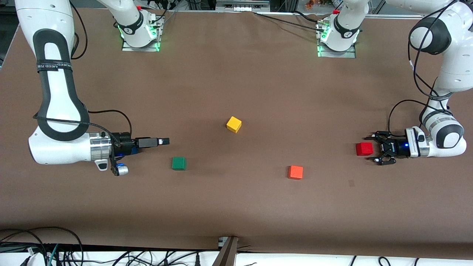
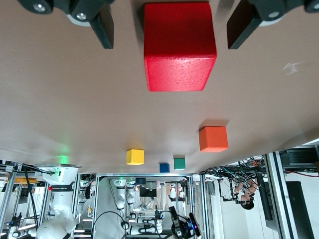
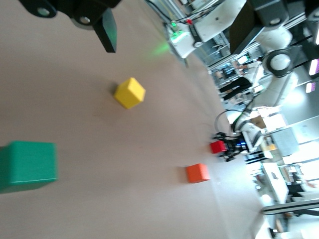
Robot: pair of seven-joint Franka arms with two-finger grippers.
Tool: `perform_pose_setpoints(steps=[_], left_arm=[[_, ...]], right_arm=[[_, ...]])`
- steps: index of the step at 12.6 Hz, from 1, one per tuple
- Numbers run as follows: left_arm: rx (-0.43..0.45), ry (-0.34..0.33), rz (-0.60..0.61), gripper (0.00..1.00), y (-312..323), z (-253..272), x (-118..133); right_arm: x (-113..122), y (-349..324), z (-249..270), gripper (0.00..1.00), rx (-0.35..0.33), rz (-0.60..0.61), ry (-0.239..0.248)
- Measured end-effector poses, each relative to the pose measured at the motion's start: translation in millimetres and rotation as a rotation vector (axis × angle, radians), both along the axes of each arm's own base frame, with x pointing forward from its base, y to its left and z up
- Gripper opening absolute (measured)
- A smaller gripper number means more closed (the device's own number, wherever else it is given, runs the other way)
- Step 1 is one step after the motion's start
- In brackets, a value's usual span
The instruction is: Pass red block to right arm, stack on blue
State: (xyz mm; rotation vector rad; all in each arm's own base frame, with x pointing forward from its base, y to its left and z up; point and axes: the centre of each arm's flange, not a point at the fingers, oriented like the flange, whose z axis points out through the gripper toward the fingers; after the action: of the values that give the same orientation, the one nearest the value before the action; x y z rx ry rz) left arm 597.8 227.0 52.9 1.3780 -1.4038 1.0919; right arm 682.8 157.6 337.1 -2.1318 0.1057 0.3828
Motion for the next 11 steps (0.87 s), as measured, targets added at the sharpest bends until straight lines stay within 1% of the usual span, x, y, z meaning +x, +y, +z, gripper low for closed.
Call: perform_pose_setpoints(steps=[4,5,6,7,8,9,11], left_arm=[[-0.006,-0.002,-0.005,1.00,-1,0,0],[-0.007,-0.003,-0.006,0.95,-1,1,0],[-0.008,-0.006,-0.007,0.93,-1,1,0],[-0.009,-0.017,-0.011,0.84,-1,1,0],[-0.009,-0.029,-0.015,0.68,-2,1,0],[-0.011,-0.044,-0.019,0.56,-3,1,1],[-0.018,-0.066,-0.015,0.56,-4,2,3]], right_arm=[[-2,36,-1,1.00,0.000,-0.001,-0.030],[-3,43,-2,1.00,-0.002,0.006,-0.032],[-4,48,-3,1.00,-0.004,0.009,-0.033],[-4,51,-5,1.00,-0.007,0.008,-0.035],[-4,52,-7,1.00,-0.009,0.008,-0.034],[-4,52,-8,1.00,-0.009,0.007,-0.032],[-4,52,-10,1.00,0.003,-0.003,-0.027]])
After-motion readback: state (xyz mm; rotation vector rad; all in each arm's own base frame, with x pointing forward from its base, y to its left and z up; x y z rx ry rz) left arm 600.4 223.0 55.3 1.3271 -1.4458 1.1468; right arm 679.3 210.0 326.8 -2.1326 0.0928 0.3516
